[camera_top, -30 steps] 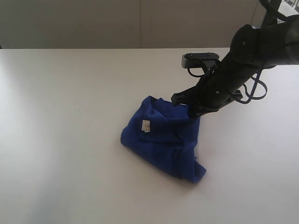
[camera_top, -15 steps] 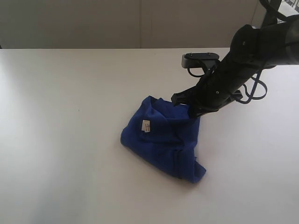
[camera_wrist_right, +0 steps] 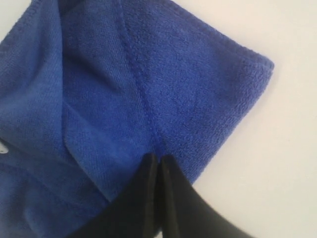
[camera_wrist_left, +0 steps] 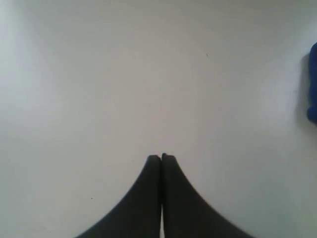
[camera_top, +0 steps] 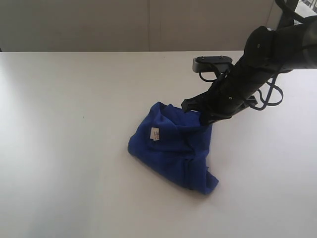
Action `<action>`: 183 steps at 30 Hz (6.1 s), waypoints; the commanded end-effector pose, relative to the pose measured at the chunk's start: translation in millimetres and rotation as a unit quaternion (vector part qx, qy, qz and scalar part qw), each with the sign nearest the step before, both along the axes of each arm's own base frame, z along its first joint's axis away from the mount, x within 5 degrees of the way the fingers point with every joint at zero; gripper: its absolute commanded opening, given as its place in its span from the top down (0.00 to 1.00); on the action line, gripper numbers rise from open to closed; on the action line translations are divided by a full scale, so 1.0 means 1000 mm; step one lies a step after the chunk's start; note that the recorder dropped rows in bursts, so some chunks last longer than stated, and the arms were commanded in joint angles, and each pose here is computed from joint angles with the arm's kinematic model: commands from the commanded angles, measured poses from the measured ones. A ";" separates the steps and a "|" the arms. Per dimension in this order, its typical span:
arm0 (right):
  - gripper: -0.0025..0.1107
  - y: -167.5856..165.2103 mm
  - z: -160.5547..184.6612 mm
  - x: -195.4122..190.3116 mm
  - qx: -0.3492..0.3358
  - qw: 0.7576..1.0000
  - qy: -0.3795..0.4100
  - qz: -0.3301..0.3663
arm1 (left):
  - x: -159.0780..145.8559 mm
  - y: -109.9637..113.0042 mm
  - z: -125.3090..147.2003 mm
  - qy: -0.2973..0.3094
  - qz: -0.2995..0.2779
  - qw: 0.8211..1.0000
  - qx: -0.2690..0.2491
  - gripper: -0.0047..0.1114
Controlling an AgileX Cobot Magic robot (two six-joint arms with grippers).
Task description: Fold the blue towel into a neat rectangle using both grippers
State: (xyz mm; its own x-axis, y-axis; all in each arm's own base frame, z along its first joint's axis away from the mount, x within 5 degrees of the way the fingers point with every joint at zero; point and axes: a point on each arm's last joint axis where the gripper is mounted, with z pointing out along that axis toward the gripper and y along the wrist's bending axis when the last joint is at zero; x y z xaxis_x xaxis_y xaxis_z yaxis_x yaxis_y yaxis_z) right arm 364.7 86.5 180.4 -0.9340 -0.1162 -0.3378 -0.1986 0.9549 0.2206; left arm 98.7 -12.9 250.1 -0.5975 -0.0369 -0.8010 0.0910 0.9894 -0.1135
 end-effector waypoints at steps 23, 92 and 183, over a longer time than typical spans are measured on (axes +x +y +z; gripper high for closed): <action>0.98 -0.002 0.000 -0.003 -0.005 1.000 0.001 0.005 | 0.001 -0.005 -0.004 0.039 -0.016 0.999 -0.024 0.96; 0.98 -0.003 0.002 0.005 -0.006 0.999 -0.044 -0.009 | 0.175 -0.223 -0.081 0.198 -0.254 0.937 -0.133 0.56; 0.98 -0.040 0.212 -0.122 -0.130 0.932 -0.326 0.093 | 0.062 -0.088 0.126 -0.002 -0.372 0.924 0.089 0.96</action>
State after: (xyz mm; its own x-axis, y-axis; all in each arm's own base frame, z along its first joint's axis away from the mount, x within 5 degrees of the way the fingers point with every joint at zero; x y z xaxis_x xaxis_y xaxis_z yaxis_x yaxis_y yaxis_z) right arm 259.2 50.2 379.2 -0.5396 -0.3833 -0.7496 -0.3695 0.9078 -0.1982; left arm 182.9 -113.9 362.4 -0.4192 0.5125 -0.7494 0.7652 0.6437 0.0122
